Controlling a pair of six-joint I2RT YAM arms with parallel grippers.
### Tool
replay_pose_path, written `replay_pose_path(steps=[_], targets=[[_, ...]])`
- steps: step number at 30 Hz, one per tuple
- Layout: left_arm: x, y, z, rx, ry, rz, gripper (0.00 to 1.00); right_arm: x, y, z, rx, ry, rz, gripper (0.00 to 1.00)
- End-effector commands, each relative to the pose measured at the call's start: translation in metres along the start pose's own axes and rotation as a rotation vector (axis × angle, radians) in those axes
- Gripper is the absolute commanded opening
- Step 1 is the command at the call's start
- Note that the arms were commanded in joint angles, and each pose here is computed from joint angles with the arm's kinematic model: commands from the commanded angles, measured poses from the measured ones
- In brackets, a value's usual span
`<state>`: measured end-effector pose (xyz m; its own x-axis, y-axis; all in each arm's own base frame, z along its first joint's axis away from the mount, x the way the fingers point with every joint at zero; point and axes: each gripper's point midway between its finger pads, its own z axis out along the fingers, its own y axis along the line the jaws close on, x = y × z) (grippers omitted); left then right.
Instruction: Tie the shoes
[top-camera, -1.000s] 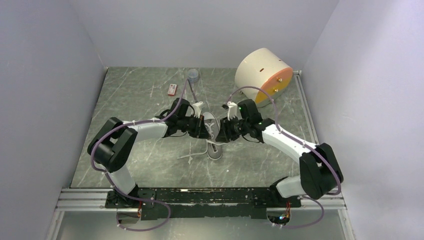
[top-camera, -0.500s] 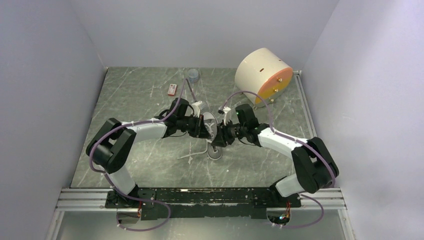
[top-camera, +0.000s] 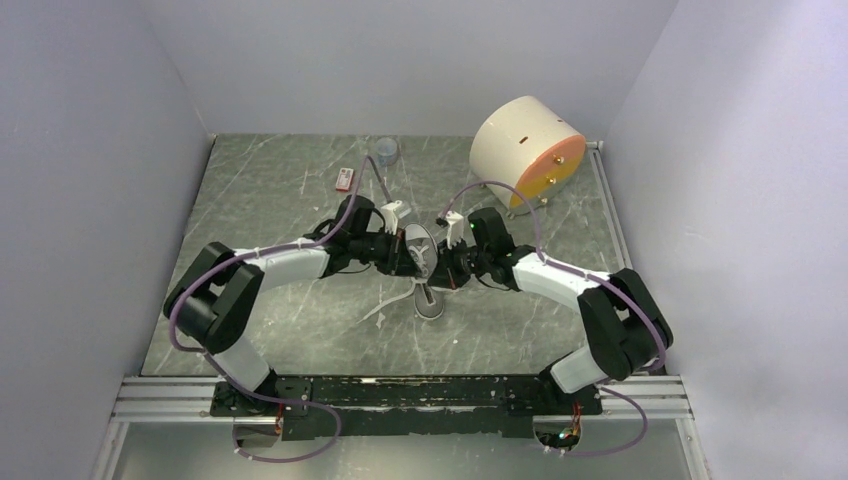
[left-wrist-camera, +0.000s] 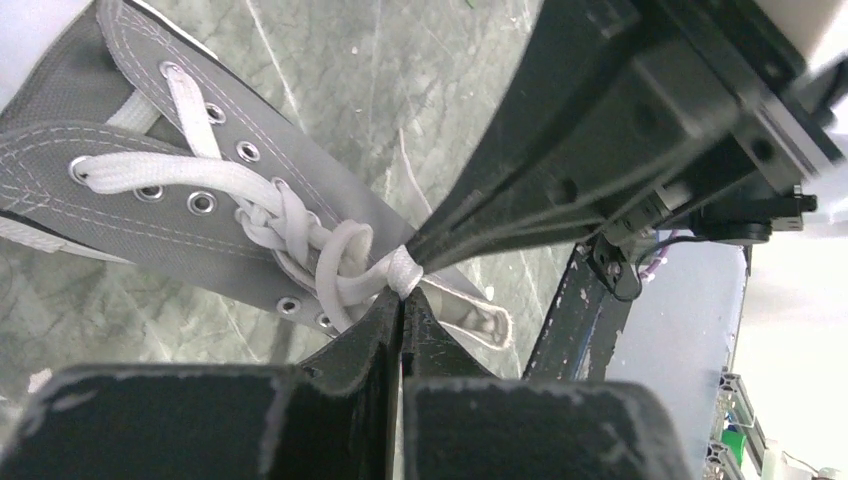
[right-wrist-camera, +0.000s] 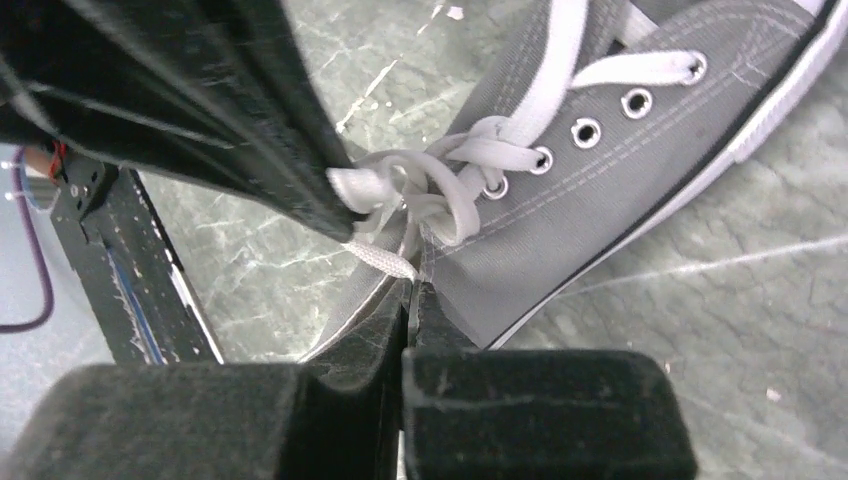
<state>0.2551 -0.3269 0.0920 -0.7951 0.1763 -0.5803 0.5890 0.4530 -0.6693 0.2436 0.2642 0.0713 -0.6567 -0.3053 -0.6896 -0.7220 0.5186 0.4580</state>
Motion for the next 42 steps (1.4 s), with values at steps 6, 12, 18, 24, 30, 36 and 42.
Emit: replay_pose_path(steps=[6, 12, 18, 24, 30, 36, 42], targets=[[-0.008, -0.019, -0.014, 0.082, -0.093, 0.023, 0.05, -0.001, 0.009, -0.014, 0.044, -0.023, 0.156, 0.00], [-0.006, -0.019, -0.018, 0.077, -0.124, 0.014, 0.05, -0.005, 0.011, -0.008, 0.028, -0.046, 0.229, 0.00], [-0.007, -0.021, -0.027, 0.056, -0.189, 0.017, 0.05, -0.010, -0.001, -0.006, 0.080, -0.049, 0.253, 0.00], [-0.007, -0.009, -0.031, -0.022, -0.208, 0.007, 0.05, -0.011, 0.001, -0.002, 0.053, -0.047, 0.268, 0.00], [-0.013, -0.006, -0.030, -0.038, -0.227, -0.007, 0.05, -0.013, 0.009, -0.001, 0.007, -0.053, 0.265, 0.00], [-0.012, 0.007, -0.028, -0.095, -0.205, -0.027, 0.06, -0.024, 0.003, -0.007, 0.057, -0.092, 0.261, 0.00], [-0.007, 0.011, -0.020, -0.092, -0.159, -0.051, 0.08, -0.030, 0.010, -0.002, 0.002, -0.102, 0.294, 0.00]])
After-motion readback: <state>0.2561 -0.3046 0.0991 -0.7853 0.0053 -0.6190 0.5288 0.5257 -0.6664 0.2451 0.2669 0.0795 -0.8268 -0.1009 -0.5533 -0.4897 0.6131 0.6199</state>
